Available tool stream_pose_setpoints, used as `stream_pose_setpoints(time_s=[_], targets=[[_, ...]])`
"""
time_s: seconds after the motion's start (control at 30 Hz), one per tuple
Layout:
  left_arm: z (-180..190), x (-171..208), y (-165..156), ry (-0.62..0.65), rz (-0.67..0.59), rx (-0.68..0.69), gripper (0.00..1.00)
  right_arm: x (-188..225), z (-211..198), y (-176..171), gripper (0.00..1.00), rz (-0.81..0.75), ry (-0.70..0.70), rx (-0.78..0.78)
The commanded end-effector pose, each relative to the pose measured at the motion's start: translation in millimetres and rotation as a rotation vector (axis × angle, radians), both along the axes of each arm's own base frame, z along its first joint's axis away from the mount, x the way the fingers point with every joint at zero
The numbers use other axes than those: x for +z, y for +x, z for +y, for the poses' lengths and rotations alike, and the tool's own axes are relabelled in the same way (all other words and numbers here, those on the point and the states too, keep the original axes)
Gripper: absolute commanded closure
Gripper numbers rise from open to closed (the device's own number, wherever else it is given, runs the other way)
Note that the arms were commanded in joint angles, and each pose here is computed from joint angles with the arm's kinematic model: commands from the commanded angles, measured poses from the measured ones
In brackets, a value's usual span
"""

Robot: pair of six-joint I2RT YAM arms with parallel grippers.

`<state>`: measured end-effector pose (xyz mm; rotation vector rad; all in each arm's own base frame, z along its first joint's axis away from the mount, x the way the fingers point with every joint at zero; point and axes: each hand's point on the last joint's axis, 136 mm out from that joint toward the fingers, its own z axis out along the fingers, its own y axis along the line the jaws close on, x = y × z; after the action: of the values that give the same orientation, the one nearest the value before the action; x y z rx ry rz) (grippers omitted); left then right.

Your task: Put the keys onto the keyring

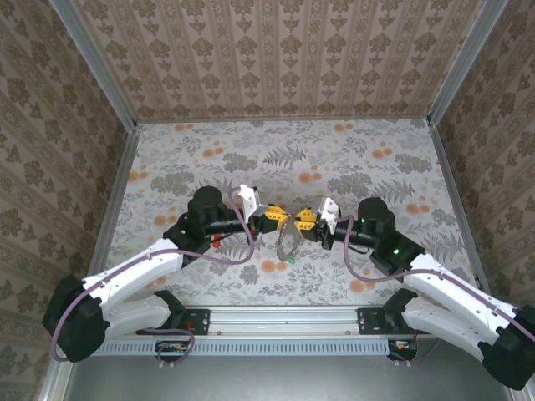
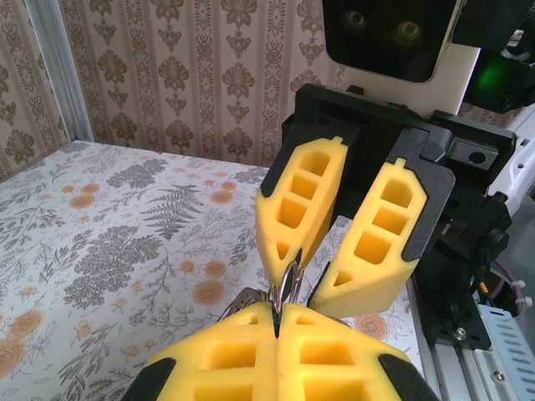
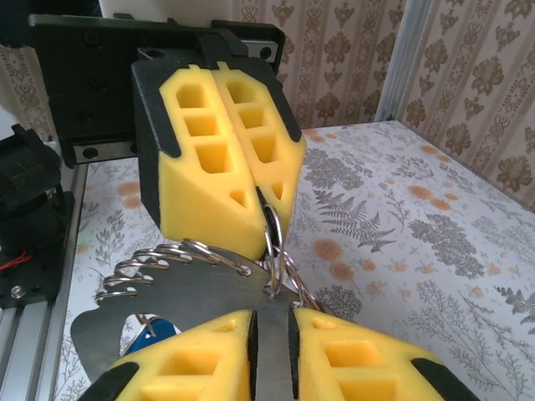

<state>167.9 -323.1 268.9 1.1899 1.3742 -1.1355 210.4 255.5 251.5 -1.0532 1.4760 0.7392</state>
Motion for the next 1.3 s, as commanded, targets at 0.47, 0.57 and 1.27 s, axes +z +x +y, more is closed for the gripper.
stream_pose_setpoints(time_s=[0.47, 0.57, 1.27], targets=[[-0.7, 4.5, -0.7, -0.032, -0.016, -0.003, 1.0, 24.9, 10.7, 4.0, 0.8, -0.047, 0.079, 0.029], [-1.3, 2.2, -0.5, -0.027, -0.015, -0.003, 1.0, 24.6, 11.8, 1.8, 0.81, -0.043, 0.078, 0.044], [-5.2, -3.2, -2.3, -0.025, -0.013, -0.022, 1.0, 27.9, 13.0, 5.0, 0.82, -0.039, 0.114, 0.041]])
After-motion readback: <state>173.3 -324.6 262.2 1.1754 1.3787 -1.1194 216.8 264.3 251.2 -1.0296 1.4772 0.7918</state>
